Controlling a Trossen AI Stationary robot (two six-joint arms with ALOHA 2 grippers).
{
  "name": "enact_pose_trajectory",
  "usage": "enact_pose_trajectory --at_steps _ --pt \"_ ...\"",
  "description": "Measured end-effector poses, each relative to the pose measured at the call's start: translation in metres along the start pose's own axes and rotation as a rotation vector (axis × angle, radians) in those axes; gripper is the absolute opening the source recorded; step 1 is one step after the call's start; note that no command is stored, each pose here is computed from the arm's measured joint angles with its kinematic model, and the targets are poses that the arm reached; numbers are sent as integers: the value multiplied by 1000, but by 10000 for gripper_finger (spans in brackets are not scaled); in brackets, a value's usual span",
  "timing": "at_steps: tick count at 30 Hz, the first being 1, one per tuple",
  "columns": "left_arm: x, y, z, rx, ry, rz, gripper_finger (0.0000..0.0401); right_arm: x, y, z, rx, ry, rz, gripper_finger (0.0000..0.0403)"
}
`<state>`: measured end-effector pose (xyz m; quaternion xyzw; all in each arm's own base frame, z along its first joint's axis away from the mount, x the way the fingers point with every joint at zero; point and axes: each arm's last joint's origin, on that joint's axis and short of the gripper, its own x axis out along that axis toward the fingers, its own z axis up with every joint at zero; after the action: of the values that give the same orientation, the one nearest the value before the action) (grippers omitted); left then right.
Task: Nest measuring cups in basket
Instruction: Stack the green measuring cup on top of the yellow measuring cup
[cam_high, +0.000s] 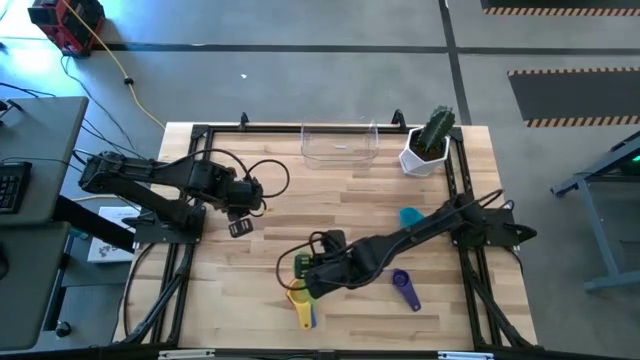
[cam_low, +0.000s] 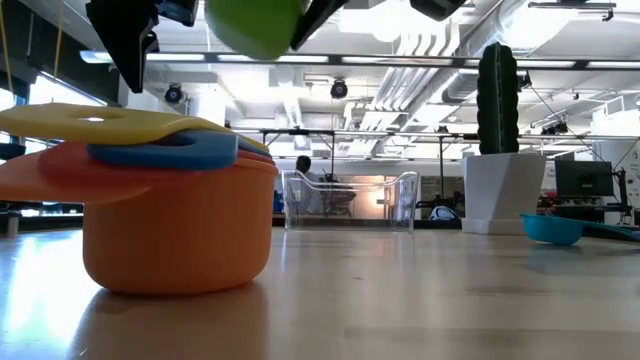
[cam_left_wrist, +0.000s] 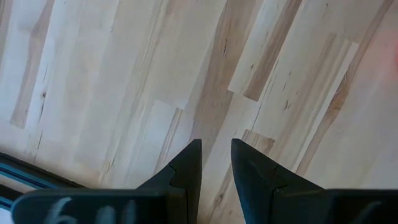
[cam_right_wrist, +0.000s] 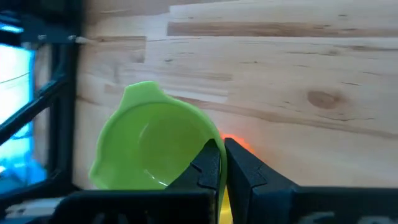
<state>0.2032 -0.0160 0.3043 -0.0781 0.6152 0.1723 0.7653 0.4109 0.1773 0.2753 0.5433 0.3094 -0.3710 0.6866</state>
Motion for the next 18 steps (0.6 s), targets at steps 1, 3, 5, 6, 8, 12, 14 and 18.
enact_pose_trajectory --at_steps 1,3,5,6,8,12,14,18 --pt "0 0 0 0 0 0 78 3 1 -2 5 -1 -19 0" --pt "0 0 0 0 0 0 78 10 5 -7 7 19 -30 0" --pt "0 0 0 0 1 0 78 19 8 -14 2 46 -51 0" --pt "0 0 0 0 0 0 78 25 10 -17 2 60 -54 0" --pt "0 0 0 1 1 0 78 34 13 -23 -4 75 -63 0" --pt "0 0 0 0 1 0 78 46 16 -33 -7 85 -90 0" --pt "0 0 0 0 0 0 78 50 17 -37 -1 87 -106 0" --pt "0 0 0 0 0 0 78 53 13 -48 14 89 -147 0"
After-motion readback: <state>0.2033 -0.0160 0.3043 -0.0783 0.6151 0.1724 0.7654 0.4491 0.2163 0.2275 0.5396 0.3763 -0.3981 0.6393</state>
